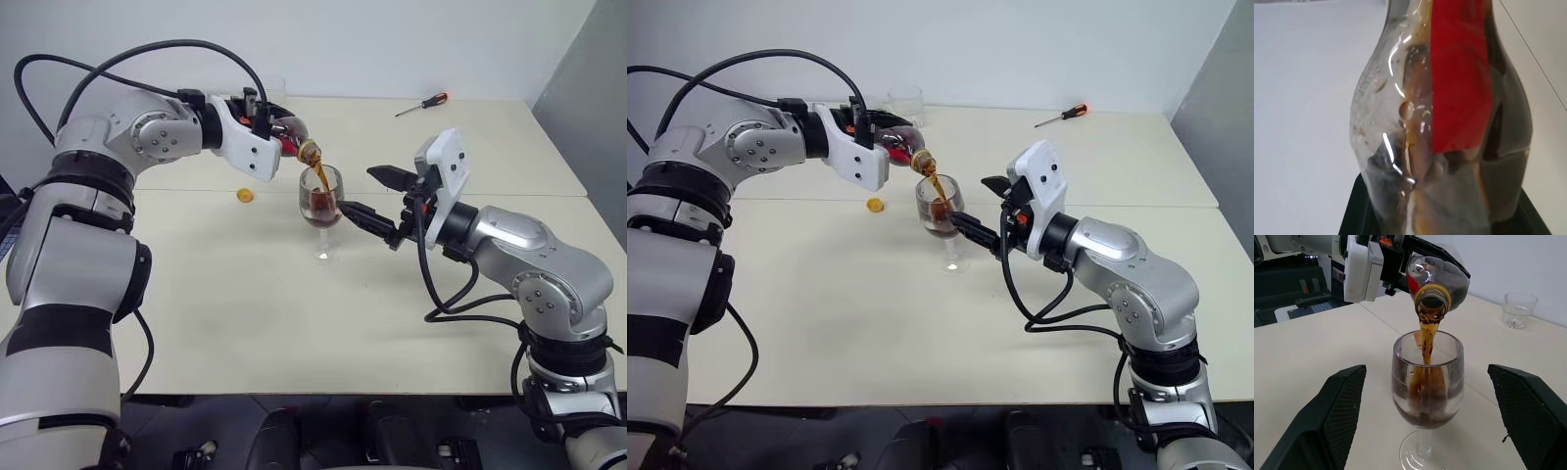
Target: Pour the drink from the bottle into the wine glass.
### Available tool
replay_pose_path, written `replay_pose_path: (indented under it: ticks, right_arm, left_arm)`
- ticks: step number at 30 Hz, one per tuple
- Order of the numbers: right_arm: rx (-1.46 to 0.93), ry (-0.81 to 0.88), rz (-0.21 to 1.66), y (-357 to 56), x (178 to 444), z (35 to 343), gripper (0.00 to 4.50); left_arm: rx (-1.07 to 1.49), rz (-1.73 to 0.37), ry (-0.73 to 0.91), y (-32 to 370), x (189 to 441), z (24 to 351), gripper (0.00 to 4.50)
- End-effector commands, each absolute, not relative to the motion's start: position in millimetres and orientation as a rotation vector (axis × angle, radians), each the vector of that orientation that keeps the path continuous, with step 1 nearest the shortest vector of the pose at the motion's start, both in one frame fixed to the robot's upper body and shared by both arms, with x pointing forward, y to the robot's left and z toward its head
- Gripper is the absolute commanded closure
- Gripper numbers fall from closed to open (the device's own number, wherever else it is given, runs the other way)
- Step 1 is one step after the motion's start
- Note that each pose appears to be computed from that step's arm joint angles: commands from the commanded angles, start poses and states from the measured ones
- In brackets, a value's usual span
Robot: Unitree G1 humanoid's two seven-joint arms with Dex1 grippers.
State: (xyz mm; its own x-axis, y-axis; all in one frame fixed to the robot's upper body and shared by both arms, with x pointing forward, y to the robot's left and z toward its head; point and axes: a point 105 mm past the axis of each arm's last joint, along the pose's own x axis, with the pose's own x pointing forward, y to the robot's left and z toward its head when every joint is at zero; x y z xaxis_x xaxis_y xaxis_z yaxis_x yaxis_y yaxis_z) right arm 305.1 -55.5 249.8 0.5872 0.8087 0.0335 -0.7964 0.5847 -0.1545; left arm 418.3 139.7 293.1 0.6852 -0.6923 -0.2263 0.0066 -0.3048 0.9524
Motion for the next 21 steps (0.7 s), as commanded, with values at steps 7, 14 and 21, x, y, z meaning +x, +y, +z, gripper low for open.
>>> replay_pose_path:
  ticks: [7,14,21]
  right_arm:
    - [-0.135,-0.151,0.948,-55.1,299.7,259.4,0.23]
    - [-0.136,-0.151,0.949,-54.9,299.2,259.0,0.23]
    - [-0.138,-0.149,0.949,-55.1,298.3,258.6,0.23]
  left_arm:
    - [1.768,-0.697,-0.608,140.6,415.9,316.3,3.22]
    - [1.773,-0.691,-0.613,140.2,416.0,317.2,3.22]
    - [1.776,-0.694,-0.618,139.1,416.0,316.9,3.22]
